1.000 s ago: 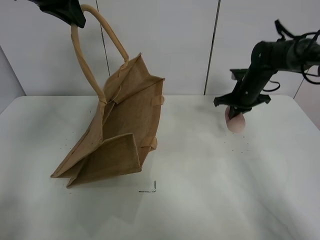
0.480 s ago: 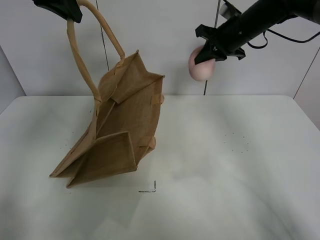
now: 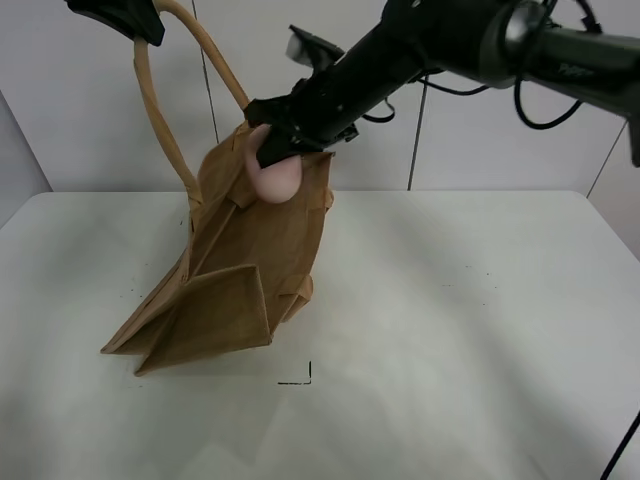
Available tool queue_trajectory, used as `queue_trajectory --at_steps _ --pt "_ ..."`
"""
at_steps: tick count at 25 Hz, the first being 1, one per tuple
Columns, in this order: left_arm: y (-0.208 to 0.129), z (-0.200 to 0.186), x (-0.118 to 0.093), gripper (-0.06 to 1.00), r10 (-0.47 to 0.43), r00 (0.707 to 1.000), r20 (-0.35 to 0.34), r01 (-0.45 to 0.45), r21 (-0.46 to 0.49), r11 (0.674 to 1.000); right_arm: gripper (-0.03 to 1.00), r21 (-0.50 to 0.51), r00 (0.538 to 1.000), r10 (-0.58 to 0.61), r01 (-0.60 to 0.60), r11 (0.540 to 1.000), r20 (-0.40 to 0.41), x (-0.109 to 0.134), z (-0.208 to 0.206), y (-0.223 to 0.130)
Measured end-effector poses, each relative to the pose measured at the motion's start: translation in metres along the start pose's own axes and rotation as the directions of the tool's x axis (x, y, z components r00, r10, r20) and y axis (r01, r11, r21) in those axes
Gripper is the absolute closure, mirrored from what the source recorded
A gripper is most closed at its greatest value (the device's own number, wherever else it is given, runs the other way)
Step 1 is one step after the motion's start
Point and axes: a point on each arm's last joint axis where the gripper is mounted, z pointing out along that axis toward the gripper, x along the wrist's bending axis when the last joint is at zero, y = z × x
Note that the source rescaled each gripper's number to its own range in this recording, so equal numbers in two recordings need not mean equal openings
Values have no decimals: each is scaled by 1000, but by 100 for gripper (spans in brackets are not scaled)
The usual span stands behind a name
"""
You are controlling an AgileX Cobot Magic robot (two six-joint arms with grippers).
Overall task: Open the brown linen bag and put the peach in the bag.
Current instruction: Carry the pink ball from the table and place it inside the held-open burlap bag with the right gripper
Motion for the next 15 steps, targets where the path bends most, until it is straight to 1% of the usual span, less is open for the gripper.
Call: queue_trajectory --at_steps 3,6,8,12,15 --pt "0 0 0 94 0 1000 0 0 0 1000 97 -14 1000 -1 1 1000 16 -1 31 -6" --pt "0 0 0 94 0 1000 0 0 0 1000 97 -8 999 20 -20 1000 40 -14 59 -17" --pt "0 0 0 94 0 1000 0 0 0 1000 97 15 998 35 -36 999 49 -23 74 -25" --pt "0 0 0 94 1 1000 0 -1 0 1000 97 42 997 51 -53 998 55 -32 88 -34" --pt "0 0 0 94 1 1000 0 -1 0 1000 97 30 997 48 -50 998 58 -32 88 -33"
